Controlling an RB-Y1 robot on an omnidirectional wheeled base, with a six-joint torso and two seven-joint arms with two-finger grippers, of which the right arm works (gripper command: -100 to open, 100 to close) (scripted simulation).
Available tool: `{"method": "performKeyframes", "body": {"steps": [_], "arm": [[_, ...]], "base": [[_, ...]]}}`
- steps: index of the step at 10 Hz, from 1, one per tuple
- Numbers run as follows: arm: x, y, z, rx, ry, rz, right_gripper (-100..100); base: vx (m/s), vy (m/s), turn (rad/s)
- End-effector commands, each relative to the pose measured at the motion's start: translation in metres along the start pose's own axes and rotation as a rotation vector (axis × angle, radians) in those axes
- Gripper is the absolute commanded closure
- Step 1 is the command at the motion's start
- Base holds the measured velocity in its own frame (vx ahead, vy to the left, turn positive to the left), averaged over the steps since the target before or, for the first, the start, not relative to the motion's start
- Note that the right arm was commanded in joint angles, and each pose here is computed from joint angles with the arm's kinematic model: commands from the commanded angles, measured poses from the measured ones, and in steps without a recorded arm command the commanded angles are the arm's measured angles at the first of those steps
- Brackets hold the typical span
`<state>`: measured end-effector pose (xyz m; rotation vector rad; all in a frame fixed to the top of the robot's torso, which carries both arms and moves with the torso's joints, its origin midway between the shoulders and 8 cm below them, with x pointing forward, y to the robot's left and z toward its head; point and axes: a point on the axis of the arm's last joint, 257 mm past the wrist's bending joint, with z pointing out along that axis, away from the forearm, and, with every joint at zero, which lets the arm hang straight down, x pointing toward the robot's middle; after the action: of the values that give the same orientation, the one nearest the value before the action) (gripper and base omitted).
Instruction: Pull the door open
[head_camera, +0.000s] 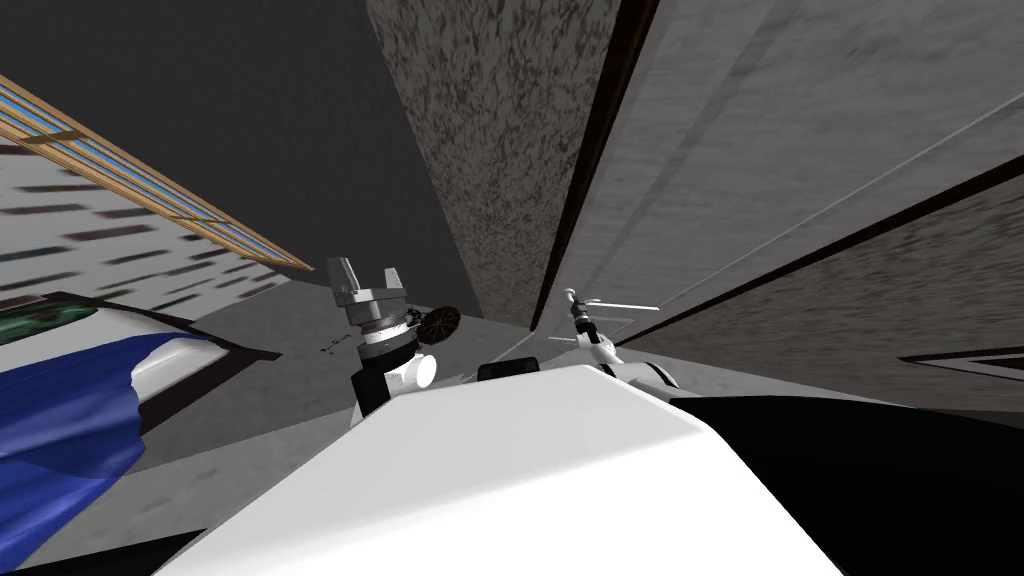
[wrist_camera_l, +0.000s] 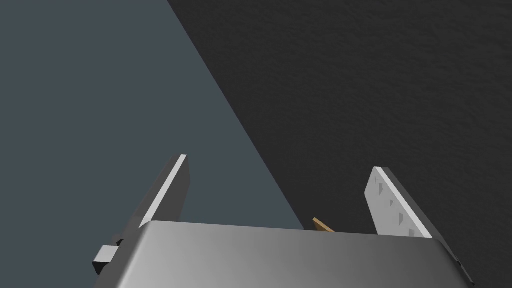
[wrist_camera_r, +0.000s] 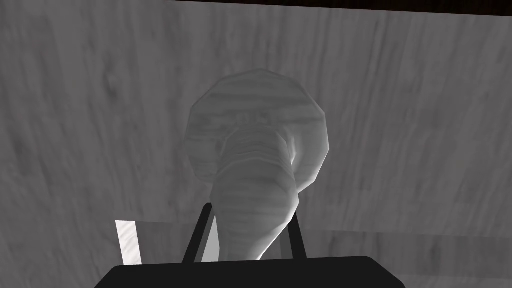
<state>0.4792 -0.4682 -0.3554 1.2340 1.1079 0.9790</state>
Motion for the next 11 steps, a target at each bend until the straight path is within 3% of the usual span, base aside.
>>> {"method": "performKeyframes", "body": {"steps": [1,5,11], "arm": [[0.003,0.001,-0.0013,-0.004,0.026,-0.001,100],[0.009,0.001,-0.0030,-0.004,0.055,0.001,100],[0.022,0.003,-0.0185,-0.018,0.171,-0.002,100]], "base": [[-0.233,-0.095,0.141],[-0.195,-0.034,0.070],[-0.232,-0.081,0.108]]}}
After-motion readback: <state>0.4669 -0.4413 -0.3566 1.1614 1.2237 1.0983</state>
